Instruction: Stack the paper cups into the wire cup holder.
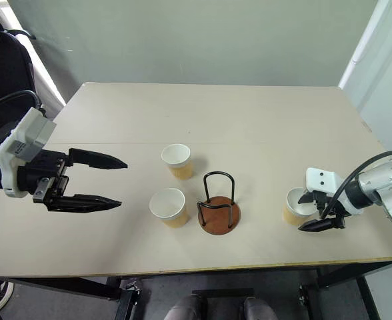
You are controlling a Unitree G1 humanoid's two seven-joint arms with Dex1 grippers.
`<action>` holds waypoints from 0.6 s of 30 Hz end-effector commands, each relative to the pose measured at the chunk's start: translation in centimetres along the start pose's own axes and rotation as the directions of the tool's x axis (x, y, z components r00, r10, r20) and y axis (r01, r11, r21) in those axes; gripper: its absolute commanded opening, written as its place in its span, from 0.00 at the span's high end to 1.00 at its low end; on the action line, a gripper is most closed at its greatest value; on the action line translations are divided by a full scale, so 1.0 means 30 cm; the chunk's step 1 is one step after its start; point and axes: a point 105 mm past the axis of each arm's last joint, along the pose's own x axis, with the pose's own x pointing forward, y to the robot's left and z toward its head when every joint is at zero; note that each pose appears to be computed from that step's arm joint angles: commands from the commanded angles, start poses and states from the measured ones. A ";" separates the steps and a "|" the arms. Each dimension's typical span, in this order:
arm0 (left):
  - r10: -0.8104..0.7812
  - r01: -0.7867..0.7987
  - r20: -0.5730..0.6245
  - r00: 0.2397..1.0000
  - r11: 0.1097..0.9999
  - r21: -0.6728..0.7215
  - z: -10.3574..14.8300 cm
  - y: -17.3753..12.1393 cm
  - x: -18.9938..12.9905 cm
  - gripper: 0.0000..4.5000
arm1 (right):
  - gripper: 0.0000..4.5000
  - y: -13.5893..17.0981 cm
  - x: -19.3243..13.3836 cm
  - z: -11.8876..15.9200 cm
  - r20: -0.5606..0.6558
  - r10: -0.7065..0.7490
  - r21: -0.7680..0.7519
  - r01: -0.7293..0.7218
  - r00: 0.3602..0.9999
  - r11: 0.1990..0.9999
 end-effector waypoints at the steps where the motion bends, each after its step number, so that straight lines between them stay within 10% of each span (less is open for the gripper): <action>1: 0.046 -0.047 0.009 0.999 0.998 0.040 0.030 0.006 -0.026 0.00 | 0.55 0.001 -0.001 0.026 -0.012 0.010 -0.065 -0.011 1.000 0.998; 7: 0.057 -0.057 0.012 0.998 0.998 0.040 0.032 0.008 -0.033 0.00 | 1.00 -0.019 -0.007 0.031 -0.029 0.006 -0.100 -0.008 1.000 0.995; 18: 0.107 -0.108 0.015 0.994 0.994 0.032 0.029 0.021 -0.059 0.00 | 1.00 -0.051 -0.257 0.414 0.430 0.028 -0.193 0.061 0.903 0.979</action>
